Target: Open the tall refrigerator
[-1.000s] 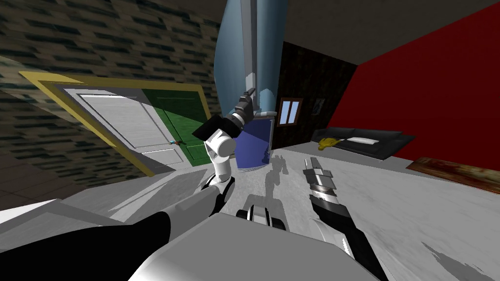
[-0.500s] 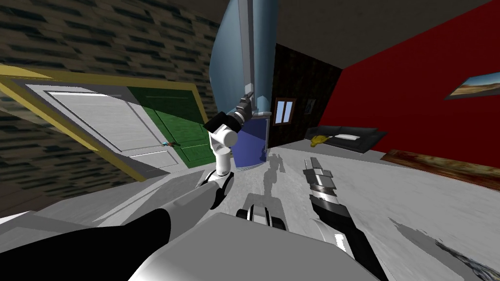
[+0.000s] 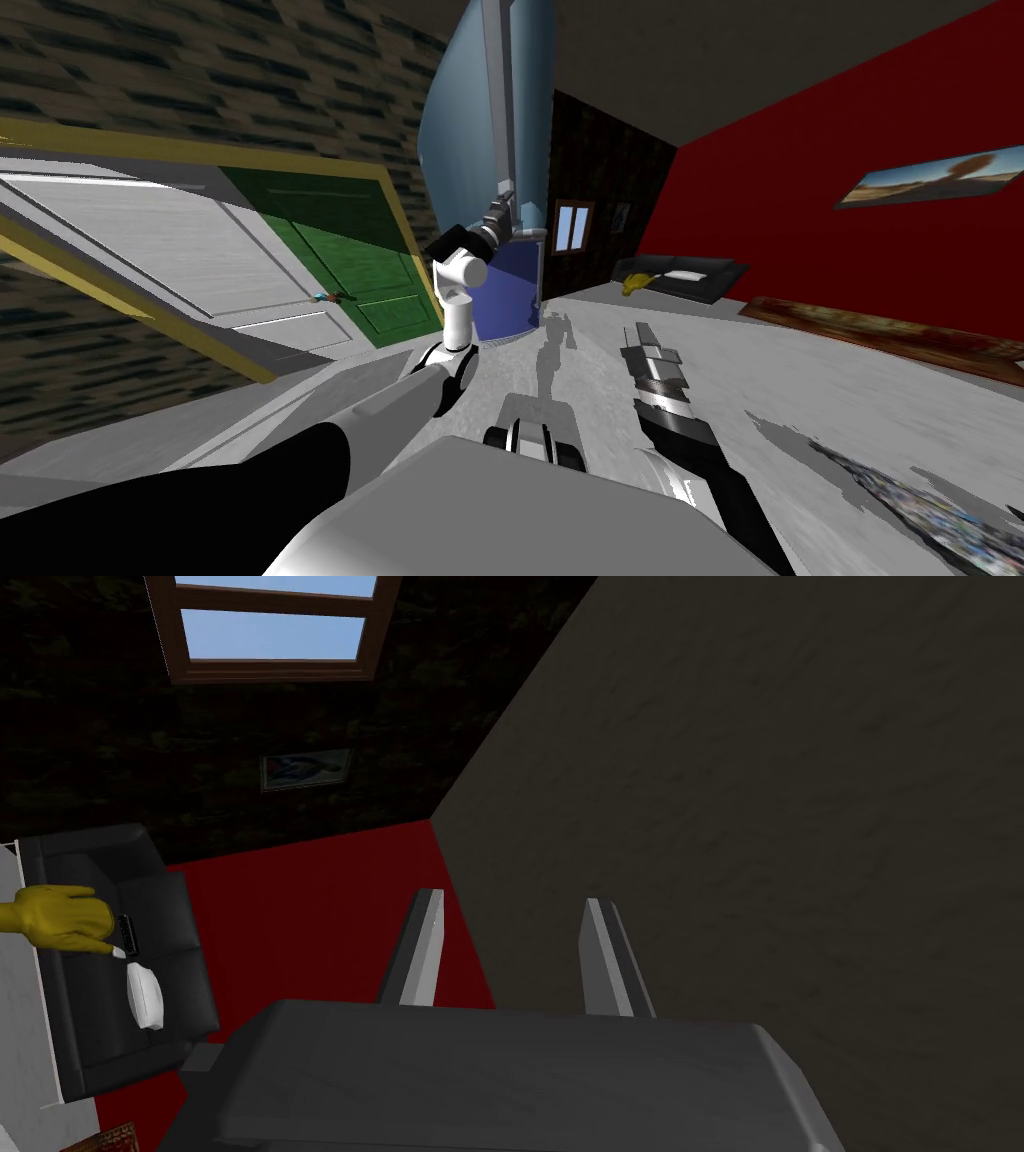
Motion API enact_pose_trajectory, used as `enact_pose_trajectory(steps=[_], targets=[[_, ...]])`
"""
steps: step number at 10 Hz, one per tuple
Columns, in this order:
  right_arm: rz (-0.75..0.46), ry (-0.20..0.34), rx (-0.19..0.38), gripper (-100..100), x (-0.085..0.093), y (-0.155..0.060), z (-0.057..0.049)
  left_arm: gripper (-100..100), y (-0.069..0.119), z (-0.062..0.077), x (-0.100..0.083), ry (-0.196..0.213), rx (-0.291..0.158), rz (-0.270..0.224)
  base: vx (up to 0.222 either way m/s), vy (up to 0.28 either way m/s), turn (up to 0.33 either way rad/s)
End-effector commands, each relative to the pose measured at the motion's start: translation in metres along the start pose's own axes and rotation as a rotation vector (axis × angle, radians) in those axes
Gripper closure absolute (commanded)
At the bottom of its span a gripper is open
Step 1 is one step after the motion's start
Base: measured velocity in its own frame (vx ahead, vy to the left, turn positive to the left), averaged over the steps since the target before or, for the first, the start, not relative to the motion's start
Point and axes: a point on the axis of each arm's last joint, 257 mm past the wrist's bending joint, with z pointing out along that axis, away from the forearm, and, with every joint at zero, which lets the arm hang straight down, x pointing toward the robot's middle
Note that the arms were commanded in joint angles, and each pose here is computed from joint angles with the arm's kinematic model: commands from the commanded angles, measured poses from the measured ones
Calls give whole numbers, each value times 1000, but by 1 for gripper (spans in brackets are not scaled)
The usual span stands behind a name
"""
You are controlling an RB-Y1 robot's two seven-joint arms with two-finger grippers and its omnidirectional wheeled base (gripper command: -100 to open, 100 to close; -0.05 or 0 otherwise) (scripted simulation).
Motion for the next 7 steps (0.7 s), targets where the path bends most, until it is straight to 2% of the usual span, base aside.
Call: enact_pose_trajectory(steps=[1, 2, 7], targets=[[0, 0, 0, 0, 0, 0, 0, -100, 6, 6, -8, -6, -8, 0, -20, -7, -13], [0, 0, 0, 0, 0, 0, 0, 0, 11, 7, -9, -8, -17, -1, 0, 0, 0], [0, 0, 0, 0, 0, 0, 0, 0, 24, 6, -8, -6, -46, -7, 0, 0, 0]])
